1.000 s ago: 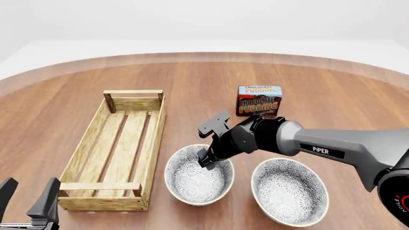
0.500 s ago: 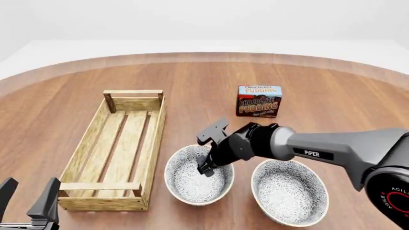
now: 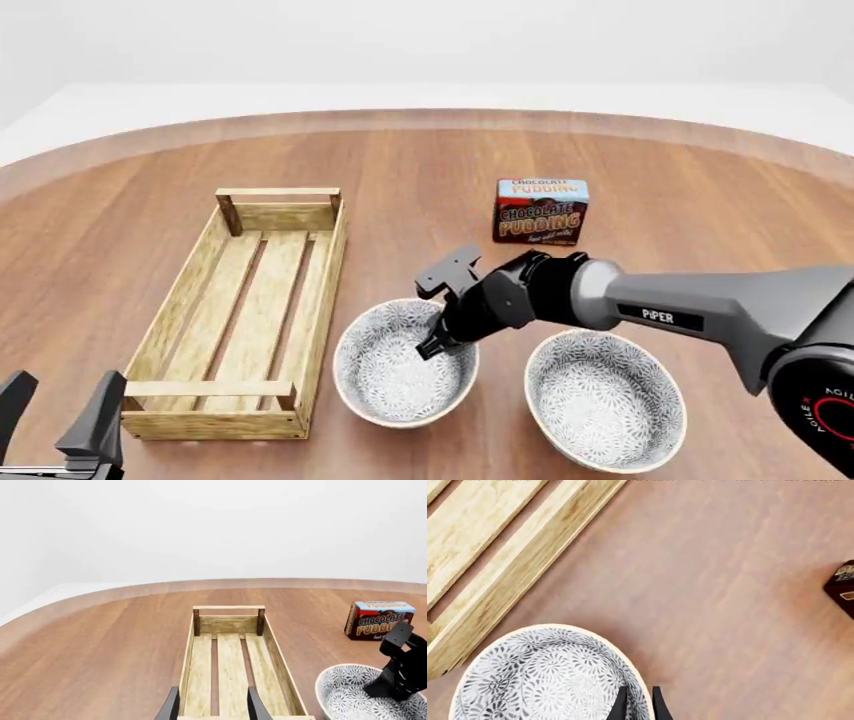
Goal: Stack the left bowl on the right bowl and place them in the tray.
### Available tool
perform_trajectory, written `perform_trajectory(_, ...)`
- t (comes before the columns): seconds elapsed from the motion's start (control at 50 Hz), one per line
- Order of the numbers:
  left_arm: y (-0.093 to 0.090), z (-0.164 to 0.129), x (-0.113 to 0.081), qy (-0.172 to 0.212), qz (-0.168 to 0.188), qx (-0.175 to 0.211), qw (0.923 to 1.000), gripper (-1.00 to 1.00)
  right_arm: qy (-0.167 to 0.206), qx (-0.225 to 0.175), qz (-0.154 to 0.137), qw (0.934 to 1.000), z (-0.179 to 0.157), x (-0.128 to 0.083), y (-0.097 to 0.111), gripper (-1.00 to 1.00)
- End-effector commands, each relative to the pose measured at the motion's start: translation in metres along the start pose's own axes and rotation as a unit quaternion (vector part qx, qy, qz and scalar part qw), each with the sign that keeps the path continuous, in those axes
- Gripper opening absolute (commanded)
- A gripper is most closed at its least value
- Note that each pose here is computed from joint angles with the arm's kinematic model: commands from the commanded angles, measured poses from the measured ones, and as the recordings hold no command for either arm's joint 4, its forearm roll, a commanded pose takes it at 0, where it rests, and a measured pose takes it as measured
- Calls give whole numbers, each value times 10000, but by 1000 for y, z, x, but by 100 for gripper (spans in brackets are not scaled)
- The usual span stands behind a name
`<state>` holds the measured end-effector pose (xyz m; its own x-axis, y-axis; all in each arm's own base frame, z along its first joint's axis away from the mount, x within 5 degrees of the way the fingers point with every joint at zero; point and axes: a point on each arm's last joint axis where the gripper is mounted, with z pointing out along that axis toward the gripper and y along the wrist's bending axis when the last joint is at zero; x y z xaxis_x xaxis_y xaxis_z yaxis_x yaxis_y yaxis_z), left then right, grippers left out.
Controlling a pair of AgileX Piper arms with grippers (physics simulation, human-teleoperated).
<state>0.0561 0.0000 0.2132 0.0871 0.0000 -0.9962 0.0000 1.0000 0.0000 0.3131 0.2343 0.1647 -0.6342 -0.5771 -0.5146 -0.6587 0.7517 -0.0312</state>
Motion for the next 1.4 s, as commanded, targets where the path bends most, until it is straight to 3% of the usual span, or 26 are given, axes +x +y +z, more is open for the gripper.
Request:
perform_trajectory(0.02, 0, 0, 0, 0, 0, 0, 10000, 100, -8, 211, -70, 9998, -13, -2, -22, -100)
perform_trajectory(0.32, 0, 0, 0, 0, 0, 0, 10000, 100, -808, 442, -226, 9955, -112, -39, -35, -100)
perform_trajectory(0.46, 0, 0, 0, 0, 0, 0, 10000, 100, -1098, 713, -191, 9912, -148, -42, -56, -100)
perform_trajectory(0.5, 0, 0, 0, 0, 0, 0, 10000, 100, -973, 768, -229, 9920, -145, -39, -64, -100)
perform_trajectory(0.58, 0, 0, 0, 0, 0, 0, 10000, 100, -1062, 892, -173, 9902, -161, -38, -73, -100)
perform_trajectory(0.6, 0, 0, 0, 0, 0, 0, 10000, 100, -1219, 904, -99, 9884, -171, -40, -70, -100)
perform_trajectory(0.66, 0, 0, 0, 0, 0, 0, 10000, 100, -1079, 1005, -12, 9891, -173, -34, -83, -100)
perform_trajectory(0.76, 0, 0, 0, 0, 0, 0, 10000, 100, -1226, 1023, 290, 9867, -190, -33, -82, -100)
perform_trajectory(0.86, 0, 0, 0, 0, 0, 0, 10000, 100, -1530, 857, 834, 9810, -214, -35, -67, -100)
perform_trajectory(0.9, 0, 0, 0, 0, 0, 0, 10000, 100, -1586, 727, 901, 9805, -220, -33, -55, -100)
perform_trajectory(0.98, 0, 0, 0, 0, 0, 0, 10000, 100, -1645, 688, 1103, 9778, -225, -26, -52, -100)
perform_trajectory(1.0, 0, 0, 0, 0, 0, 0, 10000, 100, -1706, 534, 1366, 9744, -227, -23, -42, -100)
perform_trajectory(1.4, 0, 0, 0, 0, 0, 0, 10000, 100, -1891, 527, 1983, 9603, -240, 23, -39, -100)
